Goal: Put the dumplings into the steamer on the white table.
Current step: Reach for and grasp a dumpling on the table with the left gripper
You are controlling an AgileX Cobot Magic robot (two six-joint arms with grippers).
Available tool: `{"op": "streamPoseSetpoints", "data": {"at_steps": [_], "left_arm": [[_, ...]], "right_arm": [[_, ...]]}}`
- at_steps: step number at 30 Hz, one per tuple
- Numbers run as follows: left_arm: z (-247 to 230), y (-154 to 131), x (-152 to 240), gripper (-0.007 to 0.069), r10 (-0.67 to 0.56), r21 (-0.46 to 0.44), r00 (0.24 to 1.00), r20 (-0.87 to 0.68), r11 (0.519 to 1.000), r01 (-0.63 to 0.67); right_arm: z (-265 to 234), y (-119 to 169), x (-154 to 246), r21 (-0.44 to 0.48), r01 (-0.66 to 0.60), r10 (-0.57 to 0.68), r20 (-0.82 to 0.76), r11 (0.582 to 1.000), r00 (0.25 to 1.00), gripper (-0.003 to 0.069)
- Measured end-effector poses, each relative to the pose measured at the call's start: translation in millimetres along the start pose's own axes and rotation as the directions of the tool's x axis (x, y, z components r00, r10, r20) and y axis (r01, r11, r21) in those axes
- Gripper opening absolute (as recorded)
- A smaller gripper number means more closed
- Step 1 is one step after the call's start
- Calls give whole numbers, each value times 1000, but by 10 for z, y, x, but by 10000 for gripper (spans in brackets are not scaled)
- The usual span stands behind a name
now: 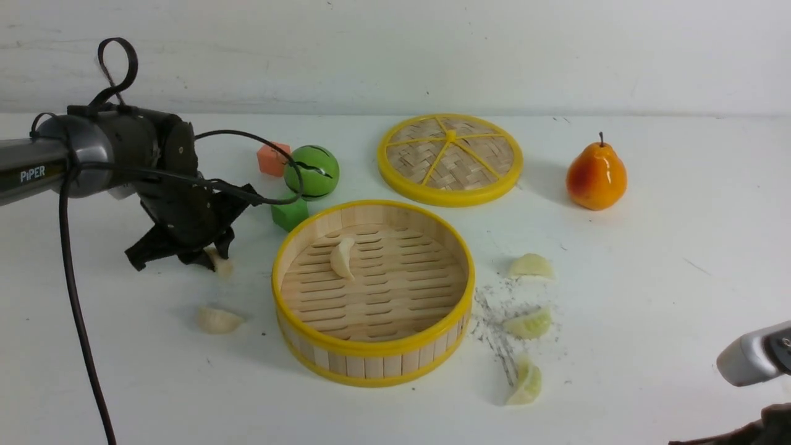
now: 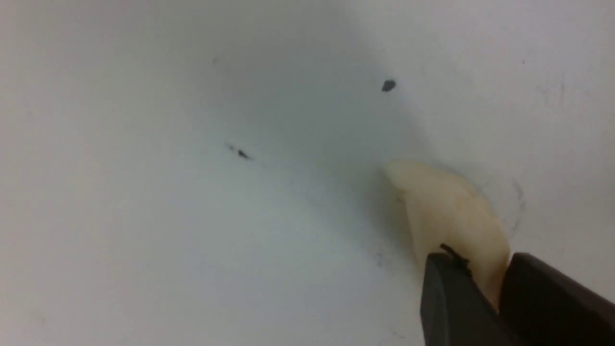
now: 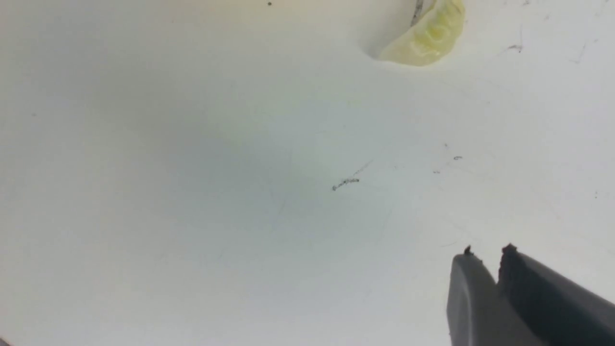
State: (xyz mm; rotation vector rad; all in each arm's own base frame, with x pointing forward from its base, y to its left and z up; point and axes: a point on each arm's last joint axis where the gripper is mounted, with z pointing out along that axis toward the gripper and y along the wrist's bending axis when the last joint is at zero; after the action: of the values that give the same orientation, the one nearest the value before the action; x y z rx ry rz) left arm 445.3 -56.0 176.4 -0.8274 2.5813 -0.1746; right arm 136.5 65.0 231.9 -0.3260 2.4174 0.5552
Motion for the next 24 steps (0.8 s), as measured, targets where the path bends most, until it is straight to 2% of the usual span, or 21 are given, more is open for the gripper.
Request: {"op": "streamPoseSetpoints", "data": {"at_steps": [2, 3, 4, 7, 11, 16, 19, 21, 23, 24], "left_arm": [[-21, 0, -11, 52, 120, -14, 993, -9, 993, -120], [-24, 1, -10, 50, 128, -16, 992, -12, 992, -128], [-55, -7, -26, 6, 200, -25, 980, -24, 979, -200], [-124, -10, -38, -15, 291, -51, 954, -80, 954, -295], [-261, -48, -77, -15, 352, -41, 928, -122, 932, -359], [-407, -102, -146, -13, 301, -25, 950, -86, 952, -304], [-378, -105, -163, 22, 266, -30, 962, -65, 963, -268], [-325, -105, -169, 85, 261, -35, 964, -55, 964, -263], [-244, -103, -174, 195, 265, -41, 963, -44, 963, -267], [-222, -101, -174, 214, 269, -43, 962, -42, 962, -270]], "right_arm": [[0, 0, 0, 0, 0, 0, 0, 1000, 1000, 86], [0, 0, 0, 0, 0, 0, 0, 1000, 1000, 86], [0, 0, 0, 0, 0, 0, 0, 1000, 1000, 88], [-1, 0, -3, 0, 0, 0, 2, 1000, 1000, 93], [-1, 0, -3, 0, 0, 0, 2, 1000, 1000, 96], [-1, 0, -4, 1, 0, 0, 2, 1000, 1000, 101], [-1, 0, -4, 1, 0, 0, 2, 1000, 1000, 104], [-1, 0, -4, 1, 0, 0, 2, 1000, 1000, 104], [-1, 0, -4, 1, 0, 0, 2, 1000, 1000, 104], [-1, 0, -4, 1, 0, 0, 2, 1000, 1000, 104]]}}
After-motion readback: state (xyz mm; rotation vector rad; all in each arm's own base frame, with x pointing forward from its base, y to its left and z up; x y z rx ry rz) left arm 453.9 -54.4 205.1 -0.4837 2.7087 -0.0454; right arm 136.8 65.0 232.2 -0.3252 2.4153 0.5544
